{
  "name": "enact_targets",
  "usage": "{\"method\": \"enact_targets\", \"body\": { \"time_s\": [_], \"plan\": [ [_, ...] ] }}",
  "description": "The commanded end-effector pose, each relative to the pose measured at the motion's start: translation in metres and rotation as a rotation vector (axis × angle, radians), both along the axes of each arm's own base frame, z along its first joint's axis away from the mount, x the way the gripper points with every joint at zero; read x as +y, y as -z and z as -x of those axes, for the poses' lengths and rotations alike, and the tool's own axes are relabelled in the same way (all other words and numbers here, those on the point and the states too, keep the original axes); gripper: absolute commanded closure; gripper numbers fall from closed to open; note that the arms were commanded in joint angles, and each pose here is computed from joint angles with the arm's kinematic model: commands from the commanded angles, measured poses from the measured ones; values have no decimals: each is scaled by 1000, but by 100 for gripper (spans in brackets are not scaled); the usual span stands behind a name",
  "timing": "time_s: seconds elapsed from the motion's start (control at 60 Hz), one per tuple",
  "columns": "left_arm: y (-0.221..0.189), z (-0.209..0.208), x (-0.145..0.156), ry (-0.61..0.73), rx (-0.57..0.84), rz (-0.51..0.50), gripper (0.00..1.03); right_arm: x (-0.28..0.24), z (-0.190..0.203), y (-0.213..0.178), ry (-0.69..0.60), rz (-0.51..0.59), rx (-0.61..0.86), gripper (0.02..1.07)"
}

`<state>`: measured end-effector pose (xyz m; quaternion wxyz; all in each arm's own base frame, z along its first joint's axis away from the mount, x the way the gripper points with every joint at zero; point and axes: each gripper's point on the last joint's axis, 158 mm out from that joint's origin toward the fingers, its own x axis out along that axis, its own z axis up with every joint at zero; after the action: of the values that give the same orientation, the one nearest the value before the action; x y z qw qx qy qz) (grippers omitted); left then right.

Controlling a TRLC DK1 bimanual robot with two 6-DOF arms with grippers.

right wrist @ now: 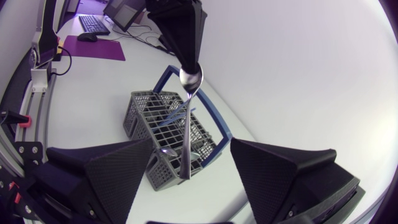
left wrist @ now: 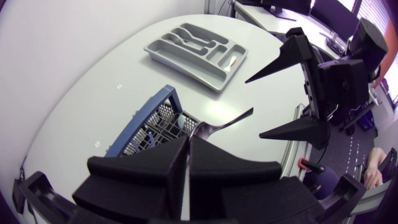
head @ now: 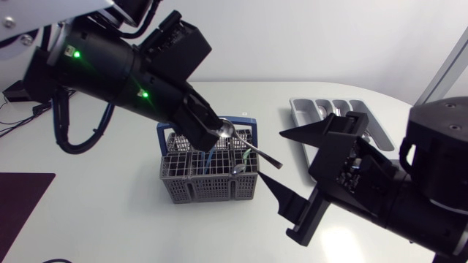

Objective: Unload the cutlery basket into the drawer organizer.

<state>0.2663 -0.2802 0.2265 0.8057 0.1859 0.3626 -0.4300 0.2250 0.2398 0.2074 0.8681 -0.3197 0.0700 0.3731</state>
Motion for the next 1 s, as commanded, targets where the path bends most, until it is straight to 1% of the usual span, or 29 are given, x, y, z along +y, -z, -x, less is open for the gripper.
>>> {"method": "enact_targets", "body": {
  "time_s": [0.0,0.1,0.183,0.267,0.417,0.617,0.65,0.75,0.8,0.9,0.983],
  "plan": [
    [3,-3,-8,-47,74,34,94,-1,0,8,1,27,-36,32],
    [9,-3,-13,-46,100,33,94,2,-2,7,3,25,-56,47],
    [8,-6,-14,-52,104,39,94,5,-6,6,2,30,-73,57],
    [8,-6,-15,-50,116,45,94,9,-9,9,2,42,-79,62],
    [3,-9,-18,-55,115,58,94,18,-14,15,-6,62,-89,62],
    [5,-6,-22,-47,123,57,94,17,-21,15,23,80,-119,63],
    [6,-6,-22,-46,126,54,94,17,-21,14,24,82,-128,66],
    [8,-3,-24,-39,133,51,94,17,-24,14,31,90,-137,67],
    [8,-2,-25,-36,133,51,94,18,-24,17,30,94,-135,73],
    [8,-2,-26,-35,134,53,94,20,-26,20,31,107,-136,80],
    [8,-1,-27,-32,134,53,94,20,-27,21,34,112,-140,83]
  ]
}}
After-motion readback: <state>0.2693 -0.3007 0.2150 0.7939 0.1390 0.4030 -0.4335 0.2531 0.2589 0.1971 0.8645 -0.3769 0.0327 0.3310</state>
